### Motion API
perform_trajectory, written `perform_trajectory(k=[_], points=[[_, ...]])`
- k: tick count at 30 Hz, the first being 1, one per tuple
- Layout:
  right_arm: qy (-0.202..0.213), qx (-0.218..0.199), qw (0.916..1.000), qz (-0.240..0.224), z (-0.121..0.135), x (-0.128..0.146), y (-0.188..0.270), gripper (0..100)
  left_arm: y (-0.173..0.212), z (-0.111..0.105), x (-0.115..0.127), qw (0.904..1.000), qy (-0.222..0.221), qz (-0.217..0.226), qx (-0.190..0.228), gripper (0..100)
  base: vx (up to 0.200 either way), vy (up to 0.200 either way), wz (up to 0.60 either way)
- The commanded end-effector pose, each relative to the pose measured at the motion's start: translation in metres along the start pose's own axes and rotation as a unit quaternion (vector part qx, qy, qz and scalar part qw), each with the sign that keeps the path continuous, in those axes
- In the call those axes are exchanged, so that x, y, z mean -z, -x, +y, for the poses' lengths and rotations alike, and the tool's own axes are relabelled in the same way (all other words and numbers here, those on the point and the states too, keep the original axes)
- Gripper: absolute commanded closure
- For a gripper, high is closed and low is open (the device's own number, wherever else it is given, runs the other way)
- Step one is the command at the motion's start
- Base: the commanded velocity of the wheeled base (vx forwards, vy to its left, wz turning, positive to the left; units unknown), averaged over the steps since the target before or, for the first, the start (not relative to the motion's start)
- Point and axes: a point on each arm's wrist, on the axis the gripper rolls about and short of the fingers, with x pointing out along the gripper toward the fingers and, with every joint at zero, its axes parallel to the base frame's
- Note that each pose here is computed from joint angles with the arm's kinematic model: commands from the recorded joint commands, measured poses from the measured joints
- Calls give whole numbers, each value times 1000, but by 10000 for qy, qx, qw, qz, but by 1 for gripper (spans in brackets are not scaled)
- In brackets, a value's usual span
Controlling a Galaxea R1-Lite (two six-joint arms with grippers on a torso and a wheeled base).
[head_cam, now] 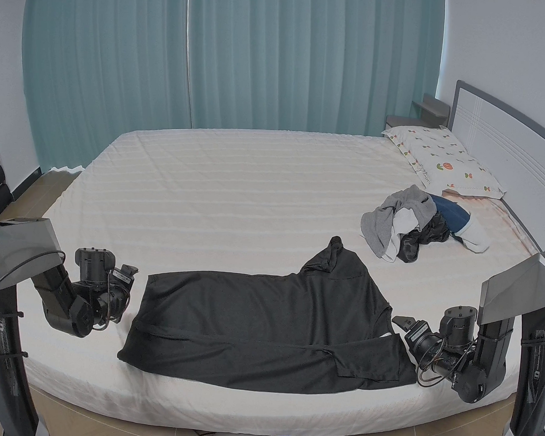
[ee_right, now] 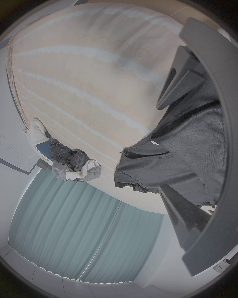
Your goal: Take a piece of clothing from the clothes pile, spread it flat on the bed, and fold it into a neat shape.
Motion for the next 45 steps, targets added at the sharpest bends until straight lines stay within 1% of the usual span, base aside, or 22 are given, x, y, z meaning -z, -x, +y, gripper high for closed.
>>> perform_trajectory(k=[1, 2, 4, 5, 6, 7, 8, 9, 12, 14, 15, 18, 24, 26, 28, 30, 32, 35, 36, 40, 43, 45], points=[[-2, -40, 10000, -21, 1, 0, 0, 0, 12, -4, -18, 9994, 81, 232, 242, 0, 0, 0, 0], [-2, -40, 10000, -21, 1, 0, 0, 0, 15, -3, -17, 9990, 22, 361, 274, 0, 0, 0, 0], [-2, -40, 10000, -21, 1, 0, 0, 0, 23, 4, -14, 9960, -342, 765, 314, 0, 0, 0, 0], [-2, -40, 10000, -21, 1, 0, 0, 0, 26, 7, -13, 9945, -475, 873, 320, 0, 0, 0, 0], [-2, -40, 10000, -21, 1, 0, 0, 0, 26, 7, -13, 9945, -475, 873, 320, 0, 0, 0, 0], [-2, -40, 10000, -21, 1, 0, 0, 0, 33, 19, -6, 9877, -995, 1178, 250, 0, 0, 0, 0], [-2, -40, 10000, -21, 1, 0, 0, 0, 34, 20, -4, 9862, -1101, 1213, 240, 0, 0, 0, 0], [-1, -34, 10000, -17, 0, 0, 0, 0, 36, 25, -1, 9826, -1320, 1292, 174, 0, 0, 0, 0], [-1, -37, 10000, -11, 0, 0, 0, 0, 40, 28, 10, 9762, -1611, 1445, 131, 0, 0, 0, 0], [-1, -37, 10000, -11, 0, 0, 0, 0, 41, 29, 13, 9747, -1654, 1498, 128, 0, 0, 0, 0], [-1, -37, 10000, -11, 0, 0, 0, 0, 43, 30, 21, 9716, -1732, 1612, 107, 0, 0, 0, 0], [-1, -37, 10000, -11, 0, 0, 0, 0, 44, 31, 31, 9667, -1881, 1736, 52, 0, 0, 0, 0], [-1, -37, 10000, -11, 0, 0, 0, 0, 37, 29, 38, 9666, -2005, 1590, -109, 0, 0, 0, 0], [-1, -37, 10000, -11, 0, 0, 0, 0, 37, 29, 38, 9666, -2005, 1590, -109, 0, 0, 0, 0], [3, -34, 10000, -1, 0, 0, 0, 0, 31, 30, 40, 9674, -2014, 1526, -184, 0, 0, 0, 0], [-1, -31, 10000, -7, 0, 0, 0, 0, 24, 27, 39, 9697, -2025, 1352, -218, 0, 0, 0, 0], [-1, -31, 10000, -7, 0, 0, 0, 0, 24, 27, 39, 9697, -2025, 1352, -218, 0, 0, 0, 0], [-1, -37, 10000, -11, 0, 0, -1, 0, 20, 27, 39, 9699, -2030, 1291, -362, 0, 0, 0, 0], [3, -41, 10000, -5, 1, 0, -1, 0, 19, 27, 39, 9700, -2025, 1286, -384, 100, 0, 0, 0], [-1, -37, 10000, -11, 0, 0, 0, 0, 21, 29, 38, 9702, -1998, 1287, -474, 100, 0, 0, 0], [-1, -37, 10000, -11, 0, 0, -1, 0, 20, 29, 35, 9728, -1923, 1169, -551, 100, 0, 0, 0], [7, -37, 10000, -11, 0, 0, -1, 0, 19, 29, 32, 9773, -1748, 1035, -607, 100, 0, 0, 0]])
